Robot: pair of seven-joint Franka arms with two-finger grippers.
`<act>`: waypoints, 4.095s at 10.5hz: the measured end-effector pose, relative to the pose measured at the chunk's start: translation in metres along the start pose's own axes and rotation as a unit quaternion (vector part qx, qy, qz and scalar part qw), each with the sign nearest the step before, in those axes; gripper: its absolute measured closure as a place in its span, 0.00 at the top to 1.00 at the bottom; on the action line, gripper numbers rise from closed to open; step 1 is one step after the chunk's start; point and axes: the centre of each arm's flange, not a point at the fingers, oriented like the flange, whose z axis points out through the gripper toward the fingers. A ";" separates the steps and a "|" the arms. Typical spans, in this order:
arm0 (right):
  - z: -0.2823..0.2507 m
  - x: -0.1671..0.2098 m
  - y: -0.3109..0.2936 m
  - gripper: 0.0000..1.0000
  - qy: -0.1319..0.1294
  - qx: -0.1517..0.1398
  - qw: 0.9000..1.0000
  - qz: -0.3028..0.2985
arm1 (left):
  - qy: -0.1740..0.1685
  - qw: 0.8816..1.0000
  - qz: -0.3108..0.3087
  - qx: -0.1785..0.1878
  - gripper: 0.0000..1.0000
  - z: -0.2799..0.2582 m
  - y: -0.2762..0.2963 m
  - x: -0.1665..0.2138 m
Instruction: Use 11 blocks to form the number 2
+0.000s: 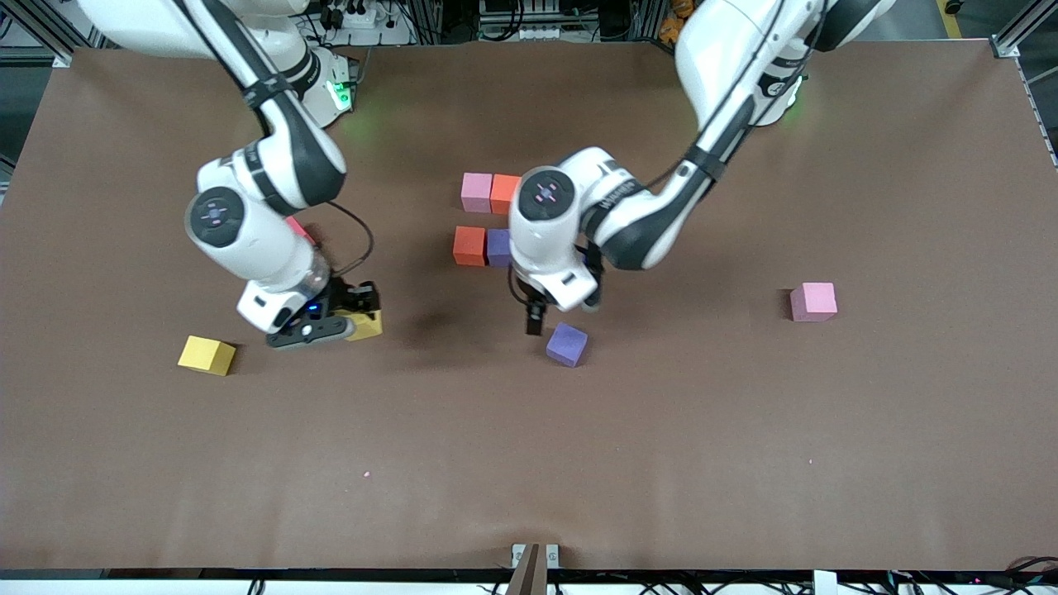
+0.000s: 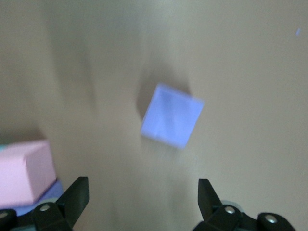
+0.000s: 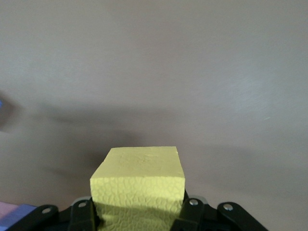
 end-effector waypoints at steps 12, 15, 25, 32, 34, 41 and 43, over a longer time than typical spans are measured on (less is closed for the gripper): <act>0.122 -0.061 -0.106 0.54 -0.054 0.015 0.998 0.039 | -0.002 0.994 0.103 0.048 1.00 -0.014 0.065 0.267; 0.125 -0.070 -0.119 0.54 -0.058 0.009 0.993 0.103 | -0.023 0.985 0.165 0.035 1.00 -0.018 0.052 0.209; 0.145 -0.086 -0.134 0.54 -0.058 -0.021 0.993 0.105 | -0.036 0.972 0.230 0.044 1.00 0.024 0.055 0.227; 0.153 -0.095 -0.144 0.54 -0.054 -0.036 0.992 0.108 | -0.037 0.966 0.252 0.045 1.00 0.020 0.046 0.215; 0.153 -0.096 -0.145 0.54 -0.051 -0.039 0.992 0.105 | -0.037 0.966 0.251 0.042 1.00 0.017 0.043 0.199; 0.154 -0.101 -0.152 0.54 -0.035 -0.056 0.993 0.102 | -0.046 0.973 0.221 0.036 1.00 0.026 0.034 0.137; 0.154 -0.102 -0.152 0.54 -0.032 -0.061 0.993 0.092 | -0.047 0.976 0.213 0.030 1.00 0.026 0.039 0.140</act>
